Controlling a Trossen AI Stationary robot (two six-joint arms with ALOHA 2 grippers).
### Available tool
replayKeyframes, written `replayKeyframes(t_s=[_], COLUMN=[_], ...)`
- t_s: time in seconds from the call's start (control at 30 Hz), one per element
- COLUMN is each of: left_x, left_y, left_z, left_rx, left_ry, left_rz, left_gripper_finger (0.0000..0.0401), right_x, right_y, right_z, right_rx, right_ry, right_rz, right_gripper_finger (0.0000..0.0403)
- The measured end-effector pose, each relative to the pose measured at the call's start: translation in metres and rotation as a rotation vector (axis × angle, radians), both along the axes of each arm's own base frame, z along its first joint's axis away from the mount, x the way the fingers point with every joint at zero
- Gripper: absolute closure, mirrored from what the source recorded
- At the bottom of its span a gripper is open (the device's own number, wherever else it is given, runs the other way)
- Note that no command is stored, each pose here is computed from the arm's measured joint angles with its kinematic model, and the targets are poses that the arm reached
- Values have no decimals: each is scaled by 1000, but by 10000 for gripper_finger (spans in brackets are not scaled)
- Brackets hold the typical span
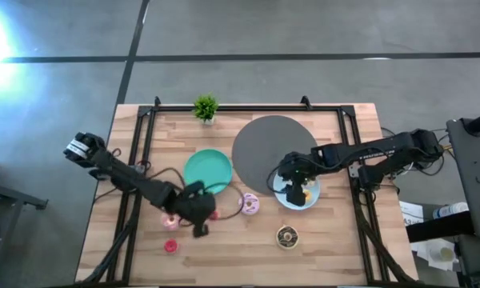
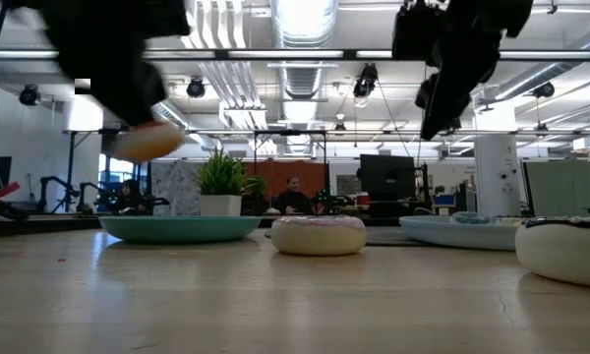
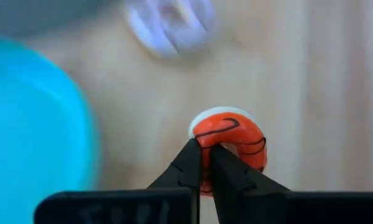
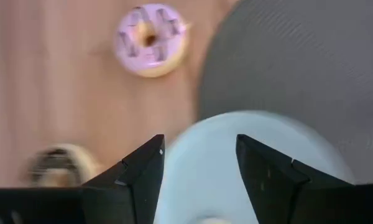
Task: Pick & Place donuts
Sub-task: Put the small orange donut on the blue plate
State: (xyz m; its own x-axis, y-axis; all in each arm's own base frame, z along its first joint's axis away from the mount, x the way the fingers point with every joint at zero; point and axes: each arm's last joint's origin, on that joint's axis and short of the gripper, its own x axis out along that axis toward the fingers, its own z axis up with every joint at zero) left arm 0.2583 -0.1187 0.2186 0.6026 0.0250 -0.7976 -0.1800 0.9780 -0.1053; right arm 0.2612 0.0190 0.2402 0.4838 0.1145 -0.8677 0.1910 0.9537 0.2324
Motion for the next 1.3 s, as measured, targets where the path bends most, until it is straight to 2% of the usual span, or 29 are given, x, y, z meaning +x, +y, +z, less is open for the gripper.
replayKeyframes(t_s=[0.13, 0.23, 0.37, 0.47, 0.67, 0.8, 1.3], left_x=[23, 39, 52, 57, 64, 74, 102], left_y=[27, 46, 64, 75, 80, 78, 69], left_z=[20, 29, 33, 34, 38, 40, 45], left_rx=[245, 367, 389, 332, 301, 276, 234], left_ry=[-92, -115, -139, -176, -237, -322, -348], left_rz=[57, 99, 141, 188, 185, 117, 45], left_gripper_finger=[401, 401, 401, 401, 401, 401, 401], right_x=[1, 4, 6, 4, 4, 13, 26], right_y=[-3, -1, -1, -2, -2, -2, -5], right_z=[-10, -11, -2, 6, 12, 18, 3], right_rx=[288, 415, 535, 604, 637, 668, 544], right_ry=[11, -46, -172, -240, -302, -403, -405], right_rz=[-118, -184, -277, -338, -378, -369, -424], right_gripper_finger=[214, 214, 213, 213, 213, 213, 213])
